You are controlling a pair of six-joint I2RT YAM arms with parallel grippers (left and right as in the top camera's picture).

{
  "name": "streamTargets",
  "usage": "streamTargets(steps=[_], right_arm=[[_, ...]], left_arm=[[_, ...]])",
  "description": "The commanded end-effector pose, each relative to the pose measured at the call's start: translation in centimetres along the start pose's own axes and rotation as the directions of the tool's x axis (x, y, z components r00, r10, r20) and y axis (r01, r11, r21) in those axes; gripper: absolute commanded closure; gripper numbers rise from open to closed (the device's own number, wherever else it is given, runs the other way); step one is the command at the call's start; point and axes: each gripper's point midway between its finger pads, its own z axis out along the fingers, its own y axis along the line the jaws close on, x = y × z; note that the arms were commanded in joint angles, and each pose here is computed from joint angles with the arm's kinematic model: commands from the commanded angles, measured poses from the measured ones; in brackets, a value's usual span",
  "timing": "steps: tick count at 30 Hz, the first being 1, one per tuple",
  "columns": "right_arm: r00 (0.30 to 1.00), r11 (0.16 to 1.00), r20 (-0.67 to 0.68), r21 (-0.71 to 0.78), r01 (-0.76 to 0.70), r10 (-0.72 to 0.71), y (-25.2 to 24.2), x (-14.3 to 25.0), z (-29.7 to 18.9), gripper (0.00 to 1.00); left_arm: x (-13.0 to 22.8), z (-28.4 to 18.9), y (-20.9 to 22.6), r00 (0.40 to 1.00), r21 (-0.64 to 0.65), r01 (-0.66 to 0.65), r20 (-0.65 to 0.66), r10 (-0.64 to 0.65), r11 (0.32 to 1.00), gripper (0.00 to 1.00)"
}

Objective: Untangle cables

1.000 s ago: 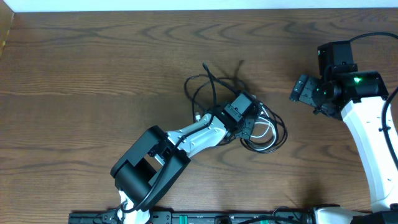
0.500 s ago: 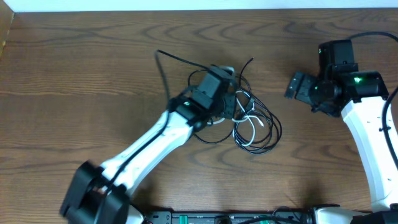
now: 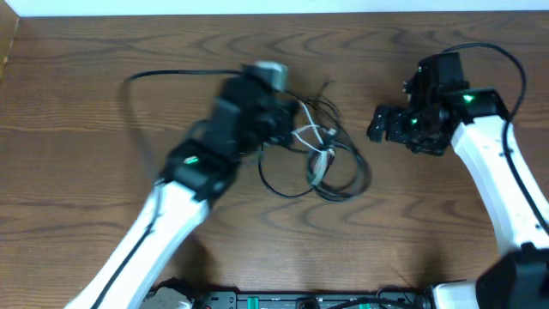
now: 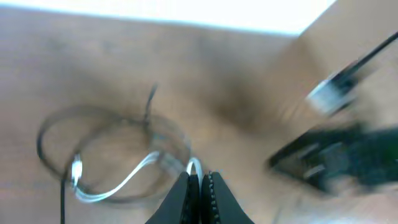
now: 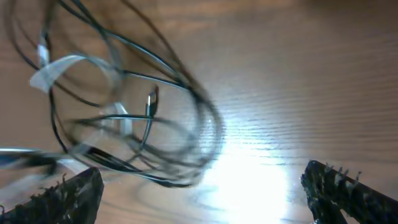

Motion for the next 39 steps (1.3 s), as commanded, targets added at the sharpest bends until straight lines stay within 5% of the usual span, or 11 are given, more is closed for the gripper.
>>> streamTargets(steps=[1,8,14,18,22,26,29,39], right_arm=[[0.988,0.985,-0.096,-0.134,0.108,-0.122,2.6,1.4,2.2,0.01],[0.912,0.846,-0.116,-0.434,0.309,-0.393,8.5,4.0,3.6,0.01],[0.850,0.784,-0.074,-0.434,0.444,-0.522,11.0,5.3,4.9,0.01],[0.871,0.831,-0.040,-0.323,0.453,-0.490,11.5,4.1,6.1,0.01],[0.883,0.855,-0.006,-0.255,0.452,-0.469,12.3,3.5,6.7,0.01],[0.883,0.860,0.025,-0.217,0.462,-0.468,13.2,3.3,7.0,0.01],[0.896,0.887,0.036,-0.134,0.443,-0.442,12.7,2.9,7.4,0.01],[0.961,0.956,0.039,0.119,0.267,-0.273,7.1,0.9,7.3,0.01]], left_arm=[[-4.9,-5.1,-2.2,0.988,0.150,0.042,0.138,-0.062,0.988,0.92],[-5.5,-6.3,-2.5,0.985,0.181,0.041,0.156,-0.070,0.983,0.92],[-5.3,-6.0,-2.3,0.987,0.177,0.042,0.146,-0.068,0.983,0.92],[-5.0,-5.9,-1.9,0.989,0.149,-0.005,0.146,-0.017,0.989,0.92],[-3.4,-5.5,2.5,0.994,-0.084,-0.025,0.103,0.034,0.996,0.92],[-0.2,-6.0,8.3,0.999,-0.368,-0.052,-0.025,0.046,0.928,0.91],[2.9,-6.1,11.3,0.988,-0.483,-0.065,-0.152,-0.010,0.873,0.69],[11.4,-0.6,15.6,0.872,-0.519,-0.103,-0.458,-0.174,0.848,0.37]])
